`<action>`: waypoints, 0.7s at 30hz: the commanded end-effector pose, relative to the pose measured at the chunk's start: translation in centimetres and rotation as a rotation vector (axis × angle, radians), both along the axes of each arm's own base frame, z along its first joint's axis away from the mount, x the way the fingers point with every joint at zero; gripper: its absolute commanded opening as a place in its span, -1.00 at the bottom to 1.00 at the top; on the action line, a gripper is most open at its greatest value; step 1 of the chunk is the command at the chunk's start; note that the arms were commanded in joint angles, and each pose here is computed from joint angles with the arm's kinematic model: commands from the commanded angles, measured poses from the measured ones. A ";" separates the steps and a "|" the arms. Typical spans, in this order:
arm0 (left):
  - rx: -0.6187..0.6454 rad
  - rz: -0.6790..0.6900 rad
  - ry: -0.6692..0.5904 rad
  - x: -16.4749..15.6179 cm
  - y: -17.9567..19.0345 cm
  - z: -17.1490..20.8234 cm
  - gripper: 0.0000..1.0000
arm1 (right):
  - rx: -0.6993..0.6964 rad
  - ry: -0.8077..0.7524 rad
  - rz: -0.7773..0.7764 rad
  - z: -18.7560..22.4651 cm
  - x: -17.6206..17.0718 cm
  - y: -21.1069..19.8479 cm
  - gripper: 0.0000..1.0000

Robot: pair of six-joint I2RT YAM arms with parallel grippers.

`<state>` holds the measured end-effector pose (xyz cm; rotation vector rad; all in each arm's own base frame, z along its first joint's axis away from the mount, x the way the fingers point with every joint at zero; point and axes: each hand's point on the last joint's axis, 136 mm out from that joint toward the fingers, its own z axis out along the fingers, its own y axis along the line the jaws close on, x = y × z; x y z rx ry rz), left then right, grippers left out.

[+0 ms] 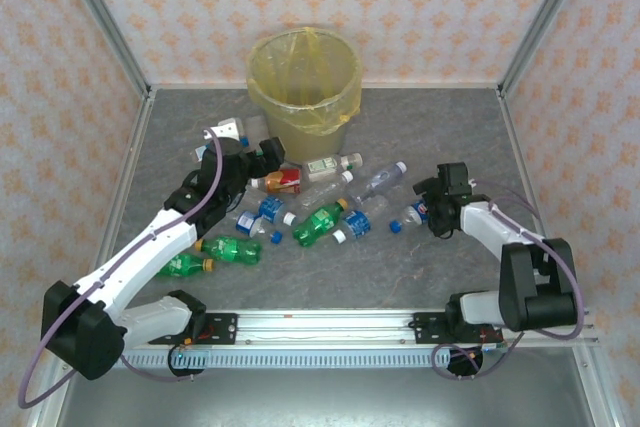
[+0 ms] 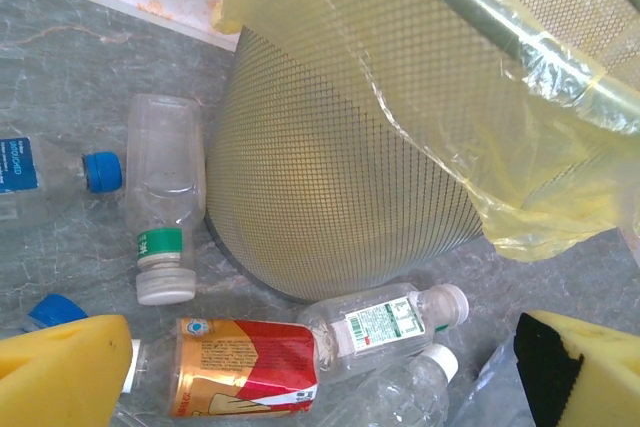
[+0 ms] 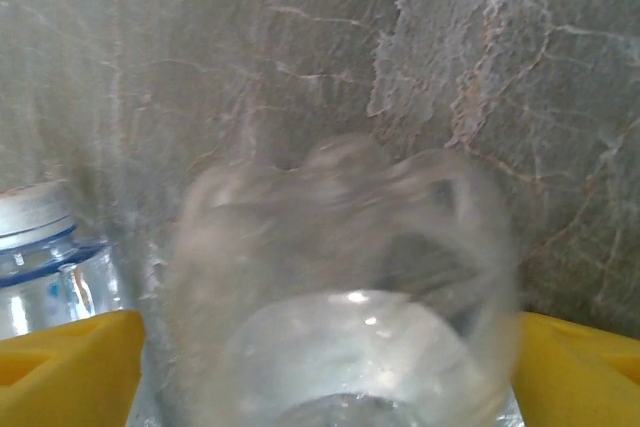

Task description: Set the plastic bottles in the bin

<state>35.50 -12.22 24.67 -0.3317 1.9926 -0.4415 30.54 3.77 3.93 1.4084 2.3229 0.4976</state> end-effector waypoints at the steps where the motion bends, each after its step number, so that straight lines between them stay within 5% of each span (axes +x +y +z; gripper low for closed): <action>1: 0.039 0.011 0.010 -0.7 0.5 -0.3 0.98 | -0.013 -0.012 0.032 0.4 1.4 0.1 0.66; 15: 0.033 0.020 0.005 -0.7 0.6 -0.1 0.98 | -0.042 -0.031 0.081 0.8 0.2 0.0 0.01; 21: 0.036 0.010 0.012 -0.1 0.2 0.1 0.98 | -0.088 -0.112 0.084 4.1 1.4 -0.6 -0.03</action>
